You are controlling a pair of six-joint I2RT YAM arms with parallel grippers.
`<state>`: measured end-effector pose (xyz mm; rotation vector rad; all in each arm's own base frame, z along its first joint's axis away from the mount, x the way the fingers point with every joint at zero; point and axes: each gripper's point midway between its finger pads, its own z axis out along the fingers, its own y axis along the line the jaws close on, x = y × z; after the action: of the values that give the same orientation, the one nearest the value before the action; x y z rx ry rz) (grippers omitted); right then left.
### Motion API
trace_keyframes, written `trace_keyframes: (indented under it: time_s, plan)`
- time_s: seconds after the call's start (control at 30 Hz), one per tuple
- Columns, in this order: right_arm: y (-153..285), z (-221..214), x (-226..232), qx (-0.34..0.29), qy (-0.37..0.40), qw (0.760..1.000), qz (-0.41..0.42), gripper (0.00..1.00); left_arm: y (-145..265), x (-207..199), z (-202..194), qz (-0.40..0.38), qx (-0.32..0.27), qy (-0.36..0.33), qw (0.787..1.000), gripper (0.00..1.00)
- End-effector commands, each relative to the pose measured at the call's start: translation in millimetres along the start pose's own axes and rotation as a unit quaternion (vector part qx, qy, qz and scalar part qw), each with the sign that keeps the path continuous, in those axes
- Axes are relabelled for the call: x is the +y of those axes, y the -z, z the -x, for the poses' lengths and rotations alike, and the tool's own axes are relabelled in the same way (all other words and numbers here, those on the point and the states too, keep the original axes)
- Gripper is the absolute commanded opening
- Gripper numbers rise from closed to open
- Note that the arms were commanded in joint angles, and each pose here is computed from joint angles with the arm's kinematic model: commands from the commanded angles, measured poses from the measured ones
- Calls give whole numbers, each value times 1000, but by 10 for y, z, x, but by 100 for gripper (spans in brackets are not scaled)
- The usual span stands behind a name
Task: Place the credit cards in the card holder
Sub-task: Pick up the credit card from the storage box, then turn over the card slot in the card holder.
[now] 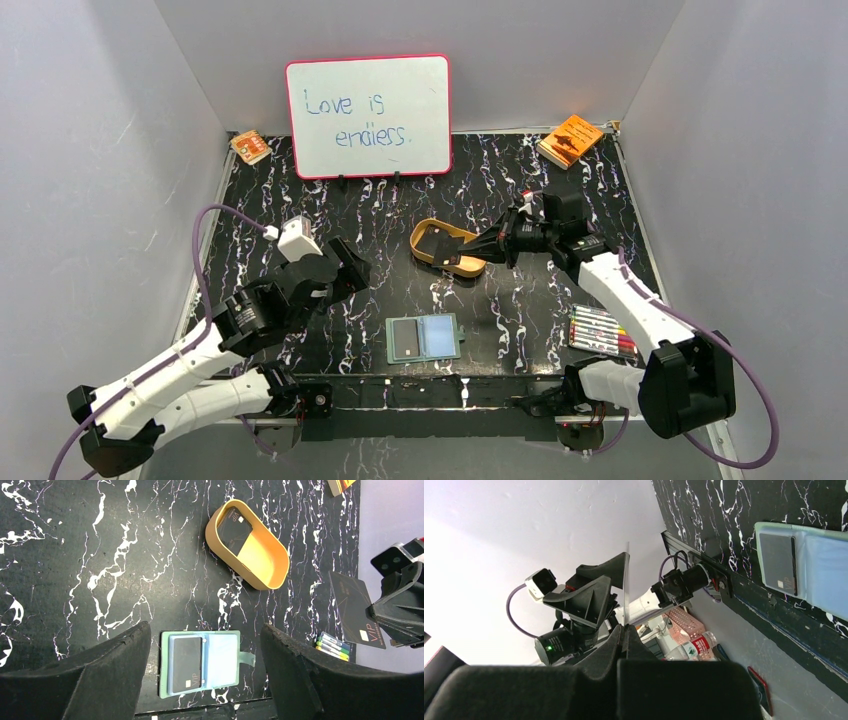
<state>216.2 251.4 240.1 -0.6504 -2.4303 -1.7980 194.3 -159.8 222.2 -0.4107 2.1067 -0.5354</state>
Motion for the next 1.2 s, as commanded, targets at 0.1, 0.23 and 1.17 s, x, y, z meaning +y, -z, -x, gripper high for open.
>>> trace_keyframes:
  time_s: [0.1,0.23,1.17]
  plan:
    - [197,-93,195,-16,174,984,-28,0,57,32,33,-5,-4,3,1000,79]
    - [318,-160,17,-86,402,897,-160,0,53,30,-53,-26,6,-3,1000,87]
    - [27,-467,-1832,35,327,927,-181,0,-749,-520,-1761,-56,288,-186,938,80]
